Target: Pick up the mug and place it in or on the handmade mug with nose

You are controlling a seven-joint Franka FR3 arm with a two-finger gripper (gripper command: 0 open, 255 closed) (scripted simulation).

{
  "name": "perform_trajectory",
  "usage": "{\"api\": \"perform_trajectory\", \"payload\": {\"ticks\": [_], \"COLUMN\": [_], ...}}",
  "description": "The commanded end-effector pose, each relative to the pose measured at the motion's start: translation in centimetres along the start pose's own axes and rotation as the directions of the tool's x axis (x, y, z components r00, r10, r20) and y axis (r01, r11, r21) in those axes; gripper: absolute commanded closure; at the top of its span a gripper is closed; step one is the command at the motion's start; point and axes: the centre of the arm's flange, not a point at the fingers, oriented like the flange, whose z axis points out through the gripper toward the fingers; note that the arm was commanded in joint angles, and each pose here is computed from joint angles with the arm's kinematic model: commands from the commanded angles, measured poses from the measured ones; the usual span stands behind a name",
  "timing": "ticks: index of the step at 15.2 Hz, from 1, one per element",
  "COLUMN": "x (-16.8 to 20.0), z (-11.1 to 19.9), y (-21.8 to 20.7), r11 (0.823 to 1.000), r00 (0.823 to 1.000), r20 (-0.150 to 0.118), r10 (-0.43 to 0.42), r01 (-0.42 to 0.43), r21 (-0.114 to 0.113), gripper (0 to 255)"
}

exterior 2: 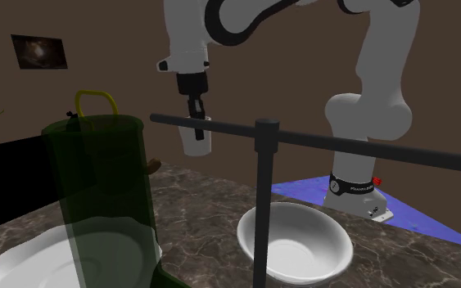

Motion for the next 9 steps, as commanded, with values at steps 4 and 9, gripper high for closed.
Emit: {"api": "perform_trajectory", "payload": {"ticks": [4, 9], "x": [-0.1, -0.3], "z": [-2.6, -5.2], "y": [0.2, 0.3], "r11": [1.0, 1.0], "r00": [1.0, 1.0], "r20": [0.0, 0.0], "r10": [0.0, 0.0], "r01": [0.0, 0.0], "r21": [0.0, 0.0], "gripper": [255, 255]}}
